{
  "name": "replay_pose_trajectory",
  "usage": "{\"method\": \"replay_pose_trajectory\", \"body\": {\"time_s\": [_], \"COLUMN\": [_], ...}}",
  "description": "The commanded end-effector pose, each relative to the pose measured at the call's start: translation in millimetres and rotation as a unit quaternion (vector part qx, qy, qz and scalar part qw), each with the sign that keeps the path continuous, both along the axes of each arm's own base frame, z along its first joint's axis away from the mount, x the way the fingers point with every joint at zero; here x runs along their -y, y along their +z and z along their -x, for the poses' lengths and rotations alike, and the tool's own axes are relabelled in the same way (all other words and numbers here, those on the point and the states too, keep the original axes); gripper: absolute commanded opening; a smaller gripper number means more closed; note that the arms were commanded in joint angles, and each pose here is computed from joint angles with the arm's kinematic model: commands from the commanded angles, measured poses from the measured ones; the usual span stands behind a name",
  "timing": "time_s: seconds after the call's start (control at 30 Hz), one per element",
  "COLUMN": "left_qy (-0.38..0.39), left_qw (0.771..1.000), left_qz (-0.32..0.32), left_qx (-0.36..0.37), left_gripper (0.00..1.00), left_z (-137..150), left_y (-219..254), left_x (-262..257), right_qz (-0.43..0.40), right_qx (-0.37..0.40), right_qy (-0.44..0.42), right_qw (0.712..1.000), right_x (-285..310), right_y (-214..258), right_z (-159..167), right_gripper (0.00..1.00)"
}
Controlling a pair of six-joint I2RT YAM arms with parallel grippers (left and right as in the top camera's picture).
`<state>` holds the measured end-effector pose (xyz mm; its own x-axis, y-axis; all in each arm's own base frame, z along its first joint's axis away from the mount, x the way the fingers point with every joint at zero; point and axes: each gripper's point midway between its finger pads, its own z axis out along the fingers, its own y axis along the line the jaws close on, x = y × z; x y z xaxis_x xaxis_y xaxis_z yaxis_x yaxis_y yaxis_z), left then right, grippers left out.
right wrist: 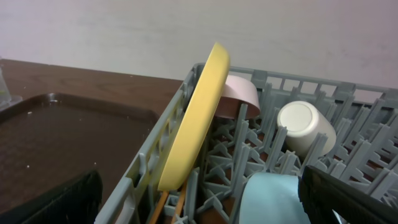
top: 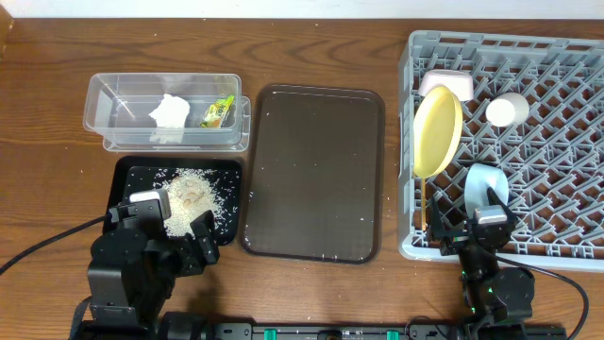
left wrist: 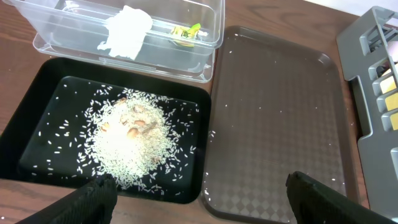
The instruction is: Sort waste into correct bins and load items into the dishwasher rack
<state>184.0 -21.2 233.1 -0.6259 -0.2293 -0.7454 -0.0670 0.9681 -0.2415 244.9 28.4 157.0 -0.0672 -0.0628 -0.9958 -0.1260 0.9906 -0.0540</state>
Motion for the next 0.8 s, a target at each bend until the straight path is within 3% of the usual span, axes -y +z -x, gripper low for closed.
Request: {"method": "replay_pose_trajectory", "body": {"time_s": [0.0, 0.77], "left_qy": [0.006, 0.006], "left_qw": [1.0, 1.0], "left_qz": [-0.003, -0.004], "left_qx": [0.0, -0.001], "left_gripper": [0.9, 0.9], "left_z": [-0.1, 2.1], "left_y": [-0.5, -1.7], "left_x": [-1.9, -2.4], "right_qz": [0.005, 0.005], "right_qx": [0.002, 0.002], "right_qy": [0.008, 0.008], "right_qw": [1.0, 1.0], "right_x": [-3.1, -3.1], "right_y": [0.3, 0.3], "right_z": [0.7, 0.7], "right_gripper": [0.99, 0.99]}}
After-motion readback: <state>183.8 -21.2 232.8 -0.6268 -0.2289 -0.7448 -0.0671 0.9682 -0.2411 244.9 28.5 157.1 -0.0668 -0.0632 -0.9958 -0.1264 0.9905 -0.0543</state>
